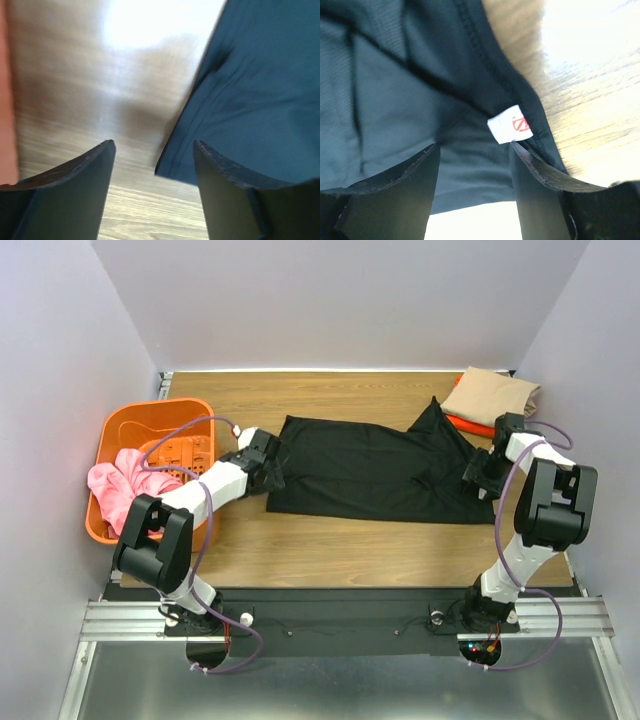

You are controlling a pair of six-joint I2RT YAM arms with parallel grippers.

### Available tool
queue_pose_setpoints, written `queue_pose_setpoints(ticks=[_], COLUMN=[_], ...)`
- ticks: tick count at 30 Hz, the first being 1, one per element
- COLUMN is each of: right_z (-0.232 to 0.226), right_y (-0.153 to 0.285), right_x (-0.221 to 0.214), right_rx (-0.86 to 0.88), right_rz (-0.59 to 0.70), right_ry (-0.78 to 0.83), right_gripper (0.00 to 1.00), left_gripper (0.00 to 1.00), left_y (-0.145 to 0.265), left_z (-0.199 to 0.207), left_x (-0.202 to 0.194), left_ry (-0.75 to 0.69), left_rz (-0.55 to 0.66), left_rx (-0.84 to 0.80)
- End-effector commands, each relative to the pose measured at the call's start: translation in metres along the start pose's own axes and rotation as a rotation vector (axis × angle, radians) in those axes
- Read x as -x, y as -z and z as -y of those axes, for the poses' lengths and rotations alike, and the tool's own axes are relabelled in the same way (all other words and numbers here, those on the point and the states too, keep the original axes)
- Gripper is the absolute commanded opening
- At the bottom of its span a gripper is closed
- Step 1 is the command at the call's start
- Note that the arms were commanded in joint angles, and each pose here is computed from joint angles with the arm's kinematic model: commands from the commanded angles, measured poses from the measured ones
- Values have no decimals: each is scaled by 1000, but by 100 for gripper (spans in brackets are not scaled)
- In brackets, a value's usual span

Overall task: Fold and stack the t-shirts
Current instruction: Fold the tshirt

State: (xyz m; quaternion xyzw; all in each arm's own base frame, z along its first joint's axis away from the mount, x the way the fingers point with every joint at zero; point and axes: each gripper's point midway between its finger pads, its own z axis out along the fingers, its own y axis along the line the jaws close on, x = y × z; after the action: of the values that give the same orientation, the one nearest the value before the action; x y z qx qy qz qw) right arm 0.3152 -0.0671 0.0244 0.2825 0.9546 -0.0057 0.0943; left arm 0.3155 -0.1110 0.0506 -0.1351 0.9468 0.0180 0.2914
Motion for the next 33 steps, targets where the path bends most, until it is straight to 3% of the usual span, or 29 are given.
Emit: queue_pose_setpoints(ticks=[1,7,14,18,24,33], right_z=[-19,-58,-110,-134,-136,-129], right_y=[34,57,49,45,29,4], right_x=[30,19,0,-6,-8,-18], right_rx=[120,265,293,307,260,217], right_rz=[163,174,147,138,113,56], right_ry=[35,103,229,287,283,289], right_gripper=[64,65,65,64,64,58], left_gripper=[78,81,82,83,83,84], left_y=[43,54,28,7,-9,-15], left_z=[21,83,146,153,149,137], left_x=[69,81,40,8,-31,-51], left_ry=[27,-58,-182,-208,-245,-259], left_rz=[185,208,105,24,-46,-73], left_rx=[-49,-232,-390,-406,-397,-380])
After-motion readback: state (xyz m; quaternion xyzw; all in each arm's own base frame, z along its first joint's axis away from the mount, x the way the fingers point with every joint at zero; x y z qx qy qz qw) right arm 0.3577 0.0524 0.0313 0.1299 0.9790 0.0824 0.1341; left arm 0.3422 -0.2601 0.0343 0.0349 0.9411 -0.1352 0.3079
